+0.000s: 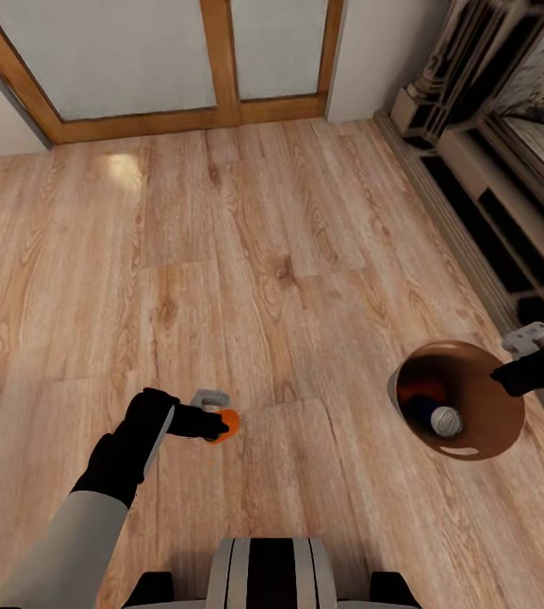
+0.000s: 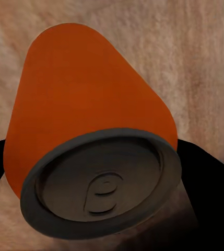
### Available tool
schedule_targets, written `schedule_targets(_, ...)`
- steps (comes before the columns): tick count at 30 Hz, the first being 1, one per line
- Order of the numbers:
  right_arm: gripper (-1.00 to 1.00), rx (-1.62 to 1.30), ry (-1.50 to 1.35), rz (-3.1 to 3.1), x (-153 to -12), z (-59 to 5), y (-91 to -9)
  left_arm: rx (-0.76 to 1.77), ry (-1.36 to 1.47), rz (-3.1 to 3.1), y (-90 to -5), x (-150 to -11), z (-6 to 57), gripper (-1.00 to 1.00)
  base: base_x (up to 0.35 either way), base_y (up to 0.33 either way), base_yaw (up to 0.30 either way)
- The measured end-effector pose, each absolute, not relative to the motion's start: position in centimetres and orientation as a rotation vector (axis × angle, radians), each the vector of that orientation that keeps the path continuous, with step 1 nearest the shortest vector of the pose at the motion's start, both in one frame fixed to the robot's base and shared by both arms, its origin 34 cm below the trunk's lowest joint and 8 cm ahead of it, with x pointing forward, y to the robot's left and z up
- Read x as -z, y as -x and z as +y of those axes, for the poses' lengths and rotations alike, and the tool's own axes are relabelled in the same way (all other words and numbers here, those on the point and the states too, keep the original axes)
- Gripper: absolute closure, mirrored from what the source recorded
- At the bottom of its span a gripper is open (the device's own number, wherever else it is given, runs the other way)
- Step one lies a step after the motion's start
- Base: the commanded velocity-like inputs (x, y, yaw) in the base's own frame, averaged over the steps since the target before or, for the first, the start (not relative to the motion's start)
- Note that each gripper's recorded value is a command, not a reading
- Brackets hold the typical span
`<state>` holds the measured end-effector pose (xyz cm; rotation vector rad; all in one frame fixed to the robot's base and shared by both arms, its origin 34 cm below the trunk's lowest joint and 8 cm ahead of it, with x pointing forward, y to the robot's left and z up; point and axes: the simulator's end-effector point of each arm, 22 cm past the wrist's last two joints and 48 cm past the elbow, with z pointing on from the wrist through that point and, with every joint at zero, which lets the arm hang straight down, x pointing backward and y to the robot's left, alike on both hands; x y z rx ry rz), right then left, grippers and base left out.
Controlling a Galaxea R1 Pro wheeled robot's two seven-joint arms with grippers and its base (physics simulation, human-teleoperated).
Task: Put the three can of soda from the living room inside the tash can in the kitchen.
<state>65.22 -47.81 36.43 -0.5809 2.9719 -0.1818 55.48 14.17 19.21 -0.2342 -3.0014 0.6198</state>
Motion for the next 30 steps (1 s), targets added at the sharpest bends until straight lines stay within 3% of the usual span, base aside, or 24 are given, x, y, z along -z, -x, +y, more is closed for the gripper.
schedule_targets(6,1.0,0.276,0.638,2.95,-37.8,-49.4,-65.8,-0.615,0.233,-3.007,-55.9,-19.3,14.5,1.0,0.0,0.0,0.0)
schedule_targets(30,1.0,0.204,0.616,2.962,-38.4,-47.8,-65.7,-0.61,0.236,-3.027,-56.6,-21.2,15.0,1.0,0.0,0.0,0.0)
